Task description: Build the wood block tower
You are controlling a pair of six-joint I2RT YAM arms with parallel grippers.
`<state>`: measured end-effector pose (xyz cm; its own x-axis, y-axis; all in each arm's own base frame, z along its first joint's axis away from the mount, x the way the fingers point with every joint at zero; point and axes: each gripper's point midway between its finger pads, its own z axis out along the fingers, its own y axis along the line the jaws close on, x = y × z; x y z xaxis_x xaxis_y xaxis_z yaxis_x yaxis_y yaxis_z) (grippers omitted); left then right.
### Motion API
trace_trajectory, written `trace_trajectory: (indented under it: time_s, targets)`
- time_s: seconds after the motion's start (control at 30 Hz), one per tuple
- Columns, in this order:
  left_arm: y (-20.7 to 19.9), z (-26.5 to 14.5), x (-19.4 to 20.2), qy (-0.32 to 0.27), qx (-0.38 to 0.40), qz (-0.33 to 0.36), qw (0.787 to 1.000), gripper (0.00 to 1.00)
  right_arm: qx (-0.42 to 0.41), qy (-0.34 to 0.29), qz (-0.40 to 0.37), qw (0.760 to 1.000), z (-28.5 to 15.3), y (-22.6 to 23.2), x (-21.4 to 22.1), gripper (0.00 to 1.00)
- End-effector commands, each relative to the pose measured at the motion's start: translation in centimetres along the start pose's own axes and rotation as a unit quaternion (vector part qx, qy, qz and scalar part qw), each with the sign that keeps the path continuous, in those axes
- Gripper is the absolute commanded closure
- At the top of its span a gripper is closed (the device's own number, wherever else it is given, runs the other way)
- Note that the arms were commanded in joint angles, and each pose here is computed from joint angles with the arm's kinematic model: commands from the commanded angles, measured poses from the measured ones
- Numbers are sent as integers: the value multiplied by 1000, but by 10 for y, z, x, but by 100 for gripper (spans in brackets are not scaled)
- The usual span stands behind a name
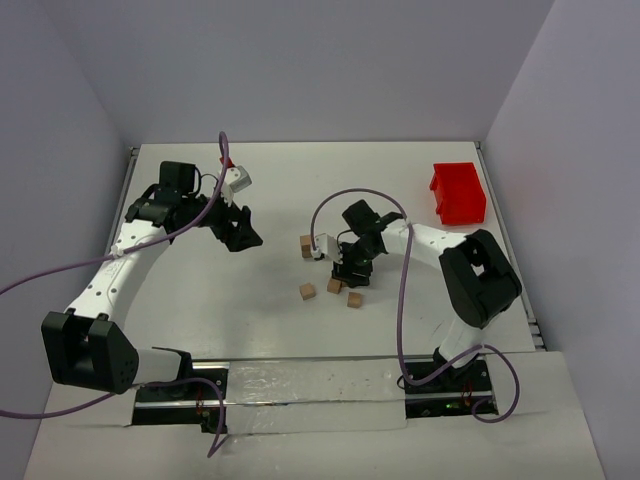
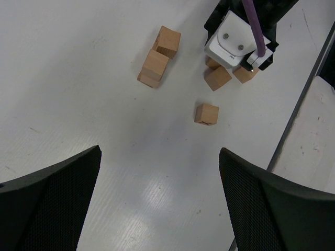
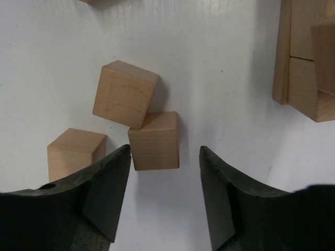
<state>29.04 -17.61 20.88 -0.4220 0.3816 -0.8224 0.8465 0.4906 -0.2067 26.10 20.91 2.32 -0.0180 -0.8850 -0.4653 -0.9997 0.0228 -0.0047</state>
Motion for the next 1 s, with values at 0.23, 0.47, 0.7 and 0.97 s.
trace_trajectory:
  time_s: [0.23,0.47,0.7,0.97]
  targets:
    - [6,1,-12,-21,-2,29,999,1,-6,-19,-28,999,-11,-4,-17,90]
    - [4,2,-9,-18,5,28,999,1,-1,-37,-48,998,-48,-29,-22,100]
    - [4,4,-6,-15,11,27,999,1,1,-42,-76,996,-71,-60,-35,100]
    - [2,4,-5,-13,15,28,999,1,-10,-38,-85,996,-63,-78,-42,100]
